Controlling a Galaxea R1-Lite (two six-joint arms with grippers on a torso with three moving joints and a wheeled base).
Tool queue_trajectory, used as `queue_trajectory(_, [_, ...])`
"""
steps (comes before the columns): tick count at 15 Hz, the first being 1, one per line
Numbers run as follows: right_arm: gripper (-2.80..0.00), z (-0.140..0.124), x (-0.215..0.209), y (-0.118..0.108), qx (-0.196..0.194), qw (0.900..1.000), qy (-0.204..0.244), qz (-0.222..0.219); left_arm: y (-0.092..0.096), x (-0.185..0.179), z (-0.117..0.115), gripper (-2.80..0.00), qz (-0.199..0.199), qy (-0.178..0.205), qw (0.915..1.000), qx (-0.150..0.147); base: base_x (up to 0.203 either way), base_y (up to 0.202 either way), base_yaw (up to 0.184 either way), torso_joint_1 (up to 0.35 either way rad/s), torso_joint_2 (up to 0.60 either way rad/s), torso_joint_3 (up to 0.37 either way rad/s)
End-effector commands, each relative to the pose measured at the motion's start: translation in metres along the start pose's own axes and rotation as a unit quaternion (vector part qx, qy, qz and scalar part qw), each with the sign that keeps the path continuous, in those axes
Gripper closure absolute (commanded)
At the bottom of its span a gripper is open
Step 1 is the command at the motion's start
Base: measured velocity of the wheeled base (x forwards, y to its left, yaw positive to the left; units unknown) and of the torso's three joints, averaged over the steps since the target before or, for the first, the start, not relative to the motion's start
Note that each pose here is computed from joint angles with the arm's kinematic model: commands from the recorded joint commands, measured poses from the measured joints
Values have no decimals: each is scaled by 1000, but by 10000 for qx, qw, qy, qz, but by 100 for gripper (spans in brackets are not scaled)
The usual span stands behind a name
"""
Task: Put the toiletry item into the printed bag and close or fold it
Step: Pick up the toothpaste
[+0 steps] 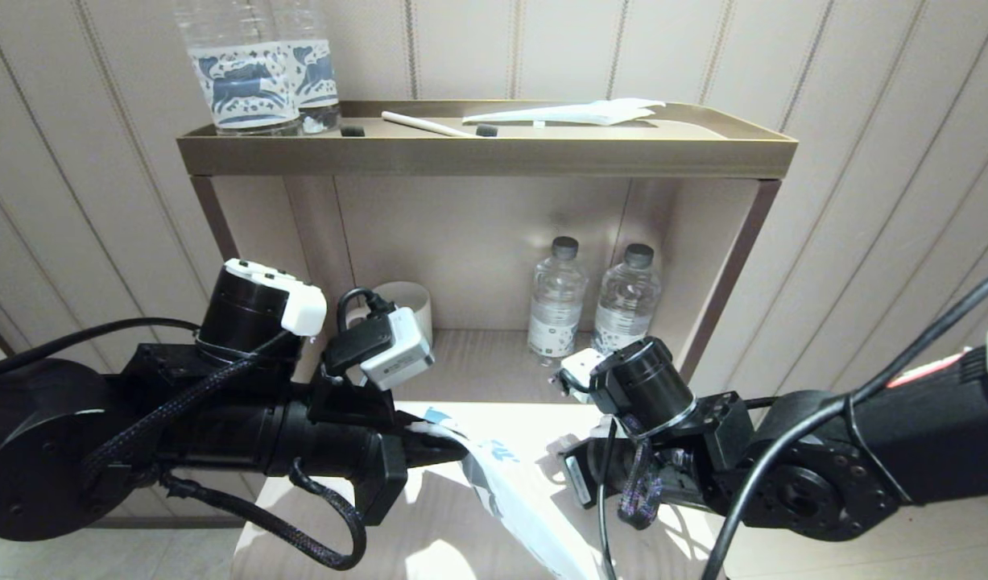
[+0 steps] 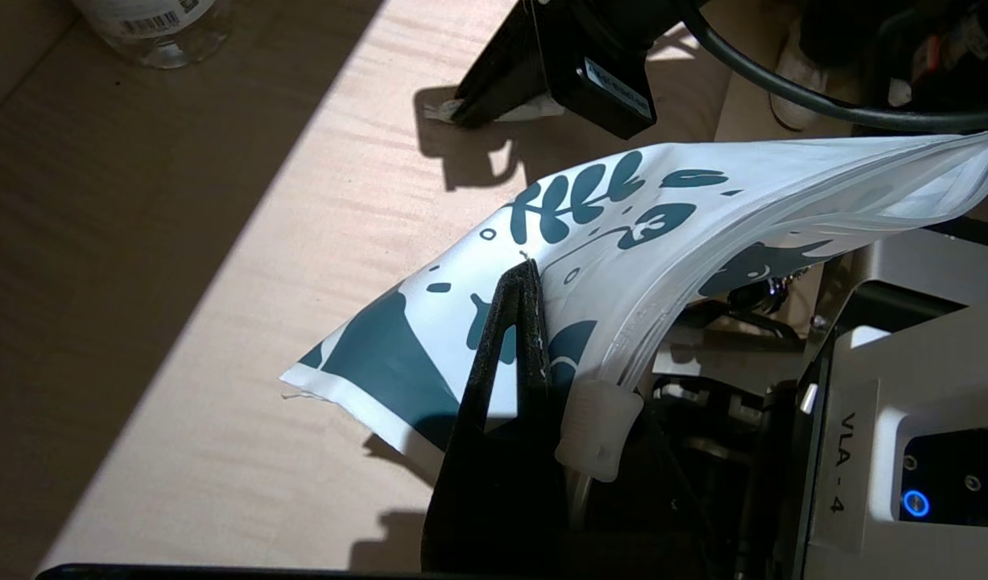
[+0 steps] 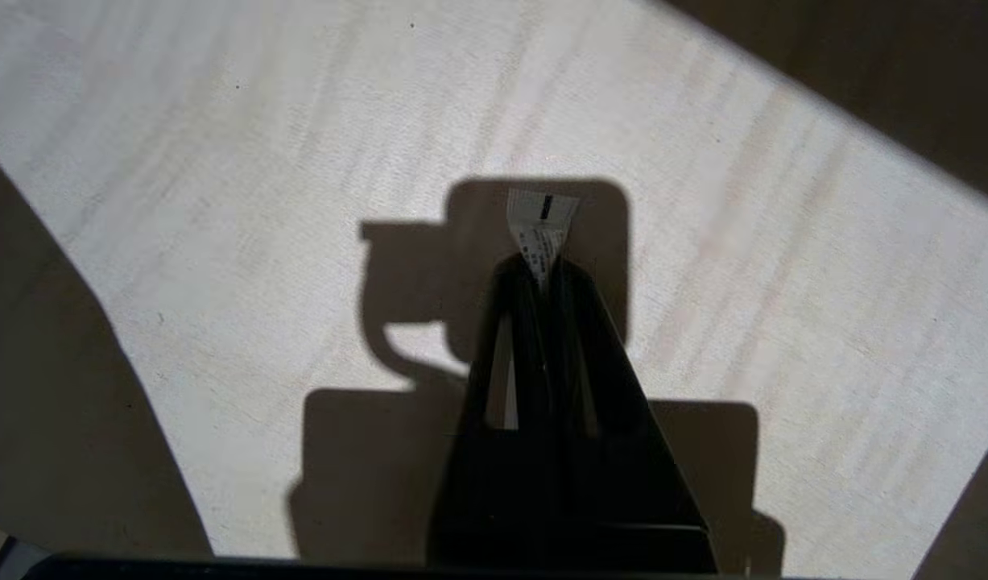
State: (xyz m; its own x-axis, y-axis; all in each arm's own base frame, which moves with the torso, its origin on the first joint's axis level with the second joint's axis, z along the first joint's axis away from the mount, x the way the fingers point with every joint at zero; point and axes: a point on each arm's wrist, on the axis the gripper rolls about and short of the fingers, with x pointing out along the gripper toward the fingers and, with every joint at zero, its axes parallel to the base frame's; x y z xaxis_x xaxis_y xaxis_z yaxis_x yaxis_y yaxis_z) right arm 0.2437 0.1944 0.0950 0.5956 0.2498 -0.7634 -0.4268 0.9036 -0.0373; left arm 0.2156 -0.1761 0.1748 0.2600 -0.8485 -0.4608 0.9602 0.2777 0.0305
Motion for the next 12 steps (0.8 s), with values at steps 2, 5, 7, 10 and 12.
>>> queue_trajectory(2, [0,6,-12,-1,76,9997,-217,38,0,0,0,0,-15,-3,10000,14,0,0,0,0,0,0])
queue_trajectory(5, [0,13,-30,-4,143,9986,-508,70,0,0,0,0,-10,-14,10000,21,0,0,0,0,0,0])
queue_trajectory(7, [0,16,-39,-6,171,9976,-673,-1,0,1,-1,0,-11,9,10000,7,0,0,0,0,0,0])
queue_trajectory(10, [0,26,-66,-9,230,9933,-1134,35,2,5,-2,0,-25,48,10000,-19,0,0,0,0,0,0])
queue_trajectory(12, [0,35,-80,-9,268,9898,-1398,81,5,9,-4,0,21,109,9999,-47,0,0,0,0,0,0])
